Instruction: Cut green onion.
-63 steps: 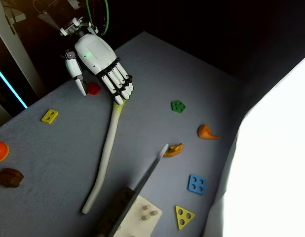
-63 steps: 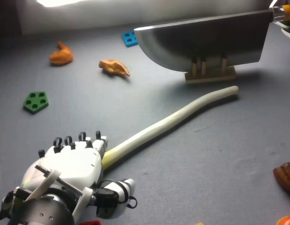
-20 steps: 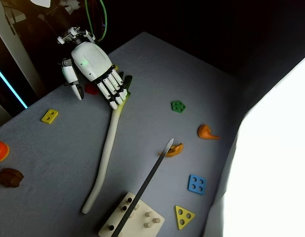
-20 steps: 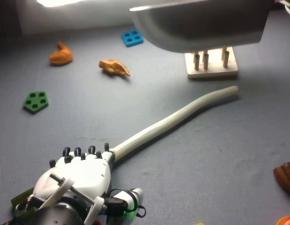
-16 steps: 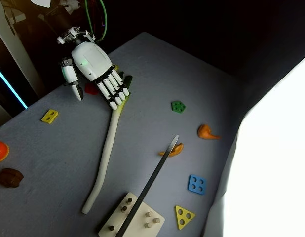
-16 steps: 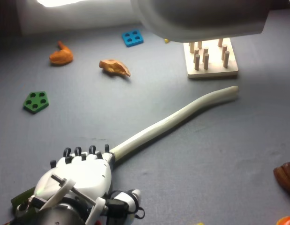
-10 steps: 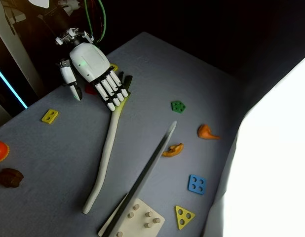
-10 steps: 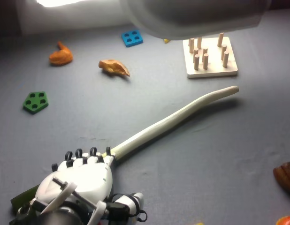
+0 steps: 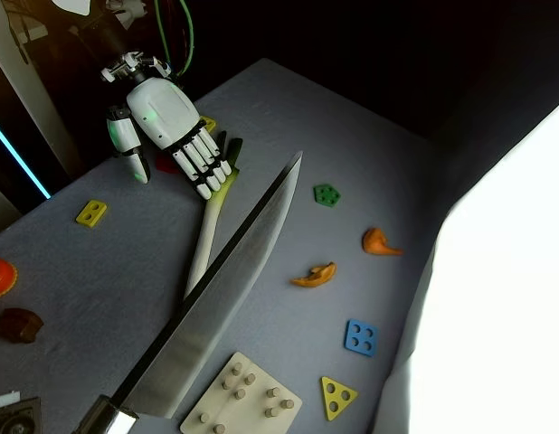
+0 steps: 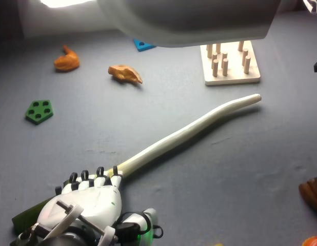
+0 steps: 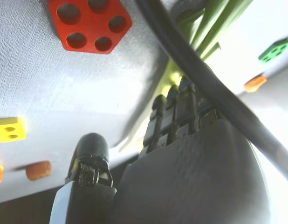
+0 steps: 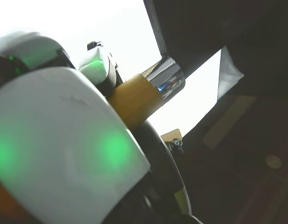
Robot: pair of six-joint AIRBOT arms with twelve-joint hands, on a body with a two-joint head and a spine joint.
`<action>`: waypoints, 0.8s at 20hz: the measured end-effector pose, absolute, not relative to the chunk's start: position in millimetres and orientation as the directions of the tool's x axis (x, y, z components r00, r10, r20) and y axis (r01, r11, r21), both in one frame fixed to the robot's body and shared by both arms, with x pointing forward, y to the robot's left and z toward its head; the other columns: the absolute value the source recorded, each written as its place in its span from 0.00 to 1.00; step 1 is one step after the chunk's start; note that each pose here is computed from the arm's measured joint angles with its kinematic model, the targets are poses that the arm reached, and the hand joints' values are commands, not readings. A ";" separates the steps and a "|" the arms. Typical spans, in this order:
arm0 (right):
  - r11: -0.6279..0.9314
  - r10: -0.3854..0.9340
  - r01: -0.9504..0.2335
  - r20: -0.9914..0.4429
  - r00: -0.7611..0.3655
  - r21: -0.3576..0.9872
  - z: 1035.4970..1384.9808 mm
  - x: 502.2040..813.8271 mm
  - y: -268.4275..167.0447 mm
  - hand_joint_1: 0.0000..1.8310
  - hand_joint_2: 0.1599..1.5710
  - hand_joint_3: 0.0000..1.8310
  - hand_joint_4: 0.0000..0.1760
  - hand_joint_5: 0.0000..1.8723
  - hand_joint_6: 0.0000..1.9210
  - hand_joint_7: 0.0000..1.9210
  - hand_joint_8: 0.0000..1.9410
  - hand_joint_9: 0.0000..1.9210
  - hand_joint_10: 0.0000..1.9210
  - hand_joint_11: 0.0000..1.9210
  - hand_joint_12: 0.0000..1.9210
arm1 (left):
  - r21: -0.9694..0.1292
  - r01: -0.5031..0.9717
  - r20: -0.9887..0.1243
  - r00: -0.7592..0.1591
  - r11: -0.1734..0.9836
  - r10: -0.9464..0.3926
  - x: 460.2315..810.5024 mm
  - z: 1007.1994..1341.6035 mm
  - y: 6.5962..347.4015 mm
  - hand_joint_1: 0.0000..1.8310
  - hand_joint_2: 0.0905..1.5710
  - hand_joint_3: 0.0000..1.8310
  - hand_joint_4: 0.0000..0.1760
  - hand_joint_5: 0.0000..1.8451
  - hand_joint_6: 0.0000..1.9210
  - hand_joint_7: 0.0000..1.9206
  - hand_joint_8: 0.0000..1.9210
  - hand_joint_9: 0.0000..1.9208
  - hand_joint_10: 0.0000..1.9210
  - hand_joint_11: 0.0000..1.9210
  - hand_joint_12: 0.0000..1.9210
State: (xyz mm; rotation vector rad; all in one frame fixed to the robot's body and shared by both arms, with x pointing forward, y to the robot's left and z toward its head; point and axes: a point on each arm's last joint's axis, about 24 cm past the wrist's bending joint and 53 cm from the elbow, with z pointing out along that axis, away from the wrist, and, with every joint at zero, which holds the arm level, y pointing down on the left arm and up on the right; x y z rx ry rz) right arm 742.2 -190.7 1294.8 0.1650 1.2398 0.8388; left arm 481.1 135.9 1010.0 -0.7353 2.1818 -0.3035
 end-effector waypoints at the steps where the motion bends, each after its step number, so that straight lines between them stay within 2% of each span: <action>1: 0.701 0.643 -0.467 -0.761 0.085 0.539 1295.6 736.6 -187.9 0.86 0.48 0.36 1.00 0.67 1.00 0.81 1.00 0.84 1.00 0.86 1.00 | -0.436 -0.406 -0.616 -0.516 0.803 -0.595 480.2 1009.1 136.4 0.00 0.90 0.00 0.00 0.01 0.00 0.00 0.00 0.00 0.00 0.00 0.00; 3: 0.731 0.614 -0.452 -0.781 0.111 0.511 1287.0 721.4 -176.1 0.87 0.47 0.37 1.00 0.69 1.00 0.82 1.00 0.85 1.00 0.87 1.00 | -0.431 -0.406 -0.615 -0.522 0.806 -0.591 477.2 1007.6 136.6 0.00 0.90 0.00 0.00 0.02 0.01 0.01 0.00 0.00 0.00 0.00 0.00; 5: 0.739 0.594 -0.454 -0.800 0.091 0.497 1275.3 713.8 -164.2 0.88 0.45 0.40 1.00 0.67 1.00 0.81 1.00 0.85 1.00 0.87 1.00 | -0.426 -0.405 -0.615 -0.526 0.809 -0.587 474.6 1006.5 137.4 0.00 0.90 0.00 0.00 0.01 0.01 0.02 0.01 0.01 0.00 0.00 0.00; 7: 0.727 0.628 -0.414 -0.774 0.079 0.548 1269.8 715.2 -168.0 0.86 0.47 0.39 1.00 0.65 1.00 0.79 1.00 0.83 1.00 0.85 1.00 | -0.423 -0.403 -0.617 -0.528 0.812 -0.584 473.8 1005.4 137.8 0.02 0.90 0.00 0.00 0.02 0.00 0.02 0.00 0.01 0.00 0.00 0.00; 11: 0.728 0.667 -0.318 -0.735 0.124 0.607 1263.1 719.3 -192.2 0.88 0.47 0.39 1.00 0.70 1.00 0.79 1.00 0.83 1.00 0.85 1.00 | -0.421 -0.406 -0.617 -0.528 0.811 -0.584 473.3 1005.3 138.3 0.07 0.92 0.00 0.00 0.03 0.00 0.00 0.00 0.00 0.00 0.00 0.00; 13: 0.734 0.662 -0.301 -0.741 0.116 0.609 1254.5 719.5 -191.1 0.88 0.48 0.38 1.00 0.65 1.00 0.80 1.00 0.84 1.00 0.86 1.00 | -0.420 -0.407 -0.617 -0.528 0.811 -0.584 473.1 1005.2 138.7 0.07 0.91 0.00 0.00 0.04 0.01 0.01 0.00 0.00 0.00 0.00 0.00; 16: 0.736 0.650 -0.300 -0.757 0.062 0.607 1237.4 718.1 -176.6 0.89 0.48 0.38 1.00 0.68 1.00 0.80 1.00 0.84 1.00 0.86 1.00 | -0.421 -0.406 -0.616 -0.528 0.811 -0.584 473.2 1005.2 138.3 0.07 0.92 0.00 0.00 0.01 0.00 0.01 0.00 0.00 0.00 0.00 0.00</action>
